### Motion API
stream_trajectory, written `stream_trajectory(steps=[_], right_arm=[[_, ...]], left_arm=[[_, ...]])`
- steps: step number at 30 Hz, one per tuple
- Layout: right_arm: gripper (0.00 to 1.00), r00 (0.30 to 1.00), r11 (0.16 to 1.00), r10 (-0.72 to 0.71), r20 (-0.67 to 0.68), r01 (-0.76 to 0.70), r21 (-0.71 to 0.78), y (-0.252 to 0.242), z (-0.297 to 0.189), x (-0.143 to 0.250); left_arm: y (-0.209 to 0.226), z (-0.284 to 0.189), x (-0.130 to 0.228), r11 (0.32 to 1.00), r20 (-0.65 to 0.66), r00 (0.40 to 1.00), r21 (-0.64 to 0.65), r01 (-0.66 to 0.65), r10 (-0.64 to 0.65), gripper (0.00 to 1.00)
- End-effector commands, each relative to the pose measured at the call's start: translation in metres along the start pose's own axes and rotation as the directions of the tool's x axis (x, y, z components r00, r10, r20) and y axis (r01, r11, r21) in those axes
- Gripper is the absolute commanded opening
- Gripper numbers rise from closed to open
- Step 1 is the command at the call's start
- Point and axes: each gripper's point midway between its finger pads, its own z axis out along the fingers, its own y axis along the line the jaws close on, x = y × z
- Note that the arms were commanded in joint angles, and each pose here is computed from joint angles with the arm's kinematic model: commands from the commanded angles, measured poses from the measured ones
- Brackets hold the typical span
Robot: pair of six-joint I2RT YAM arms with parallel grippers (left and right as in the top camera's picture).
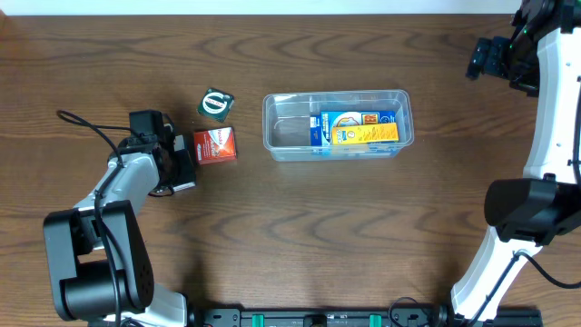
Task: Pack container
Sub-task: 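Lower the left gripper and grasp the white Panadol box, then lift the white Panadol box and carry it right into the container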
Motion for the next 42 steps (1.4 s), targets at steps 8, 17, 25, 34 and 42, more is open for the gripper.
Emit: stream_trajectory(steps=[8,17,25,34,42], right_arm=[[0.99,1.0,1.0,0.02,0.019,-0.02,0.002,-0.002,-0.005,-0.002],[0.99,1.0,1.0,0.02,0.019,-0.02,0.002,-0.002,-0.005,-0.002],[0.99,1.0,1.0,0.02,0.019,-0.02,0.002,-0.002,-0.005,-0.002],[0.99,1.0,1.0,0.02,0.019,-0.02,0.002,-0.002,-0.005,-0.002],[0.99,1.0,1.0,0.02,0.019,-0.02,0.002,-0.002,-0.005,-0.002]], left_arm=[[-0.013,-0.054,-0.018,0.998,0.121,0.992,0.054,-0.035,0.029,0.44],[-0.081,-0.134,-0.028,0.939,0.373,0.885,0.09,-0.333,0.278,0.45],[-0.162,-0.172,-0.02,0.803,0.554,0.703,0.099,-0.587,0.446,0.44],[-0.227,-0.206,-0.031,0.719,0.734,0.544,0.11,-0.686,0.406,0.44],[-0.253,-0.213,-0.033,0.688,0.779,0.496,0.117,-0.717,0.384,0.41]])
